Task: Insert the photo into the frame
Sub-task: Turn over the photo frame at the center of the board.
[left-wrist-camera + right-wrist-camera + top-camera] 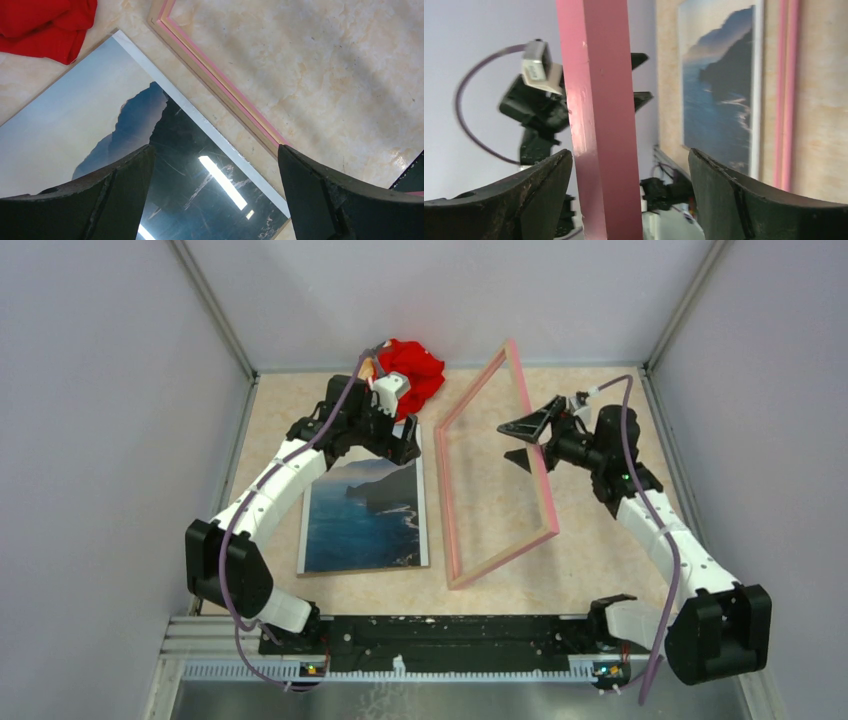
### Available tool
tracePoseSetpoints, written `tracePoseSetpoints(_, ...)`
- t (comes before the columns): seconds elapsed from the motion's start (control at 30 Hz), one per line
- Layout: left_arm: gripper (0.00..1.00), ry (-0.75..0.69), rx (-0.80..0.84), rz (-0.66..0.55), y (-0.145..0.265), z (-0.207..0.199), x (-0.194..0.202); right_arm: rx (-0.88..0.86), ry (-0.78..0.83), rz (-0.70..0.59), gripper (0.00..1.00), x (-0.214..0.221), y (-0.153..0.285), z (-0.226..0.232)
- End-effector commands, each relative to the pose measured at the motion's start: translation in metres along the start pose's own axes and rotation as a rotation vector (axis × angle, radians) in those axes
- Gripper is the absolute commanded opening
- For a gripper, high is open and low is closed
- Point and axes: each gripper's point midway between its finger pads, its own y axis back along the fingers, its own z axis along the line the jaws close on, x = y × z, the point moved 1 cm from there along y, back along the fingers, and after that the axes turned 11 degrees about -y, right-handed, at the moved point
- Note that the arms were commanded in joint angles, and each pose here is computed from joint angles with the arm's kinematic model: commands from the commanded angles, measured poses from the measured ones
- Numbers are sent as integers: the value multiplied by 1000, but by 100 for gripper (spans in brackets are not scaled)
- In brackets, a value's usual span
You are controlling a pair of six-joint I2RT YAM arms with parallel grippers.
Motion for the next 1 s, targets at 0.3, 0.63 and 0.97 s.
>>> tracePoseSetpoints(0.3,98,-36,-5,-4,-1,1,2,414,269,-20,71,-19,37,-69)
tracePoseSetpoints(0.63,98,-61,-31,54,-5,7,23,678,379,-75,42,-45,58,-114)
tracePoseSetpoints(0.97,98,-62,-16,65,-5,4,27,1023,483,-105,23,-85,84,-162)
